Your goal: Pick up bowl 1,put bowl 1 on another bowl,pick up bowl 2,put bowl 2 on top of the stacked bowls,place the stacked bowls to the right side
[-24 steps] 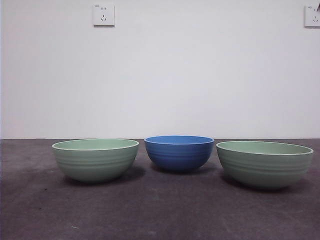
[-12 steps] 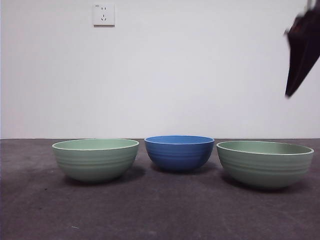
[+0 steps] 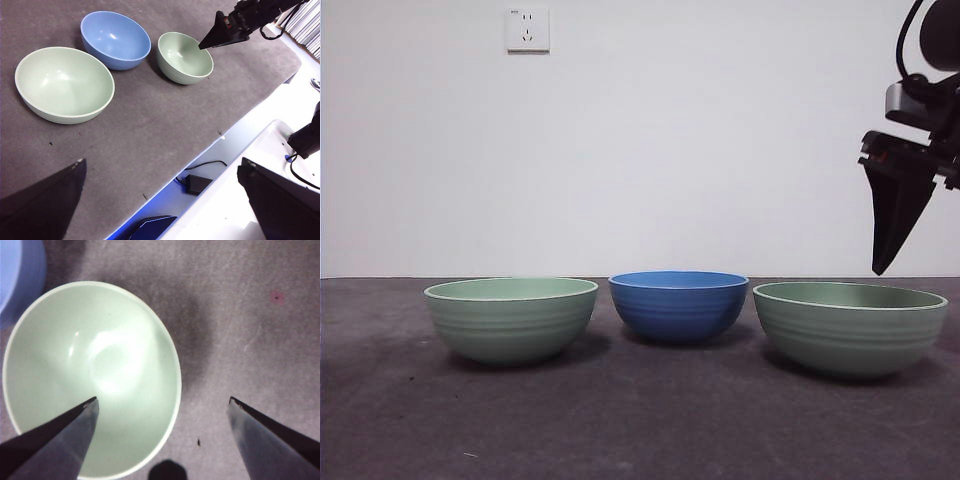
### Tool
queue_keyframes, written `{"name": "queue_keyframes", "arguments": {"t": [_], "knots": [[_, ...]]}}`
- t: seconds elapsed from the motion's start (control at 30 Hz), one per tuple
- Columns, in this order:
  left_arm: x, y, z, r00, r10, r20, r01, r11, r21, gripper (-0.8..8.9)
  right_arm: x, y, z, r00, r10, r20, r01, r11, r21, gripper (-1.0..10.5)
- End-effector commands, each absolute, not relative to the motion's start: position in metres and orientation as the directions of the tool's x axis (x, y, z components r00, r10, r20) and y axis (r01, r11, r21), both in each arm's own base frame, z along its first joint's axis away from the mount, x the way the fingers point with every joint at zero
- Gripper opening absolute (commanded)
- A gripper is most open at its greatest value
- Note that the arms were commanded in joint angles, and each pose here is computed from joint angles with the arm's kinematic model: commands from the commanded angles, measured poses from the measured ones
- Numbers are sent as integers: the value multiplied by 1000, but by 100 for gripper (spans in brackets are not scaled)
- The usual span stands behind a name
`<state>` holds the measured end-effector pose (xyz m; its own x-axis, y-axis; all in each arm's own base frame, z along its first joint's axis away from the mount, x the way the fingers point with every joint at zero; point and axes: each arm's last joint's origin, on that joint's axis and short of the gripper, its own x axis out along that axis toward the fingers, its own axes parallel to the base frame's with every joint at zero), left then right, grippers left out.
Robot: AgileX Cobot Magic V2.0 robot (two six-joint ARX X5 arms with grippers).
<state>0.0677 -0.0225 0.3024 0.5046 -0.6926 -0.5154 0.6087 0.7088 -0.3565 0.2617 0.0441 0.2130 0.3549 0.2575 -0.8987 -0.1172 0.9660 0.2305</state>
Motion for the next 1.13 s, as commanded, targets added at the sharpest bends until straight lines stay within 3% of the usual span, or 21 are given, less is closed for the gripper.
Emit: {"name": "queue_keyframes", "arguments": {"t": [0.03,0.3,0.6,0.9,1.13], "knots": [[68,-22,303,508,-694,-511,616,707,-347,659,265,45,209,350,253,-902,-109,967,229,355],[68,-22,303,508,-693,-511,616,707,-347,659,271,48,194,304,248,-920,-97,969,229,318],[68,-22,303,510,-693,-509,617,707,-345,659,272,48,192,298,250,-921,-95,968,232,-3],[68,-22,303,512,-693,-508,618,708,-343,659,272,48,195,314,252,-915,-99,968,233,-13],[69,-22,303,514,-691,-509,616,710,-341,659,263,51,233,416,276,-867,-140,961,239,-13]]}}
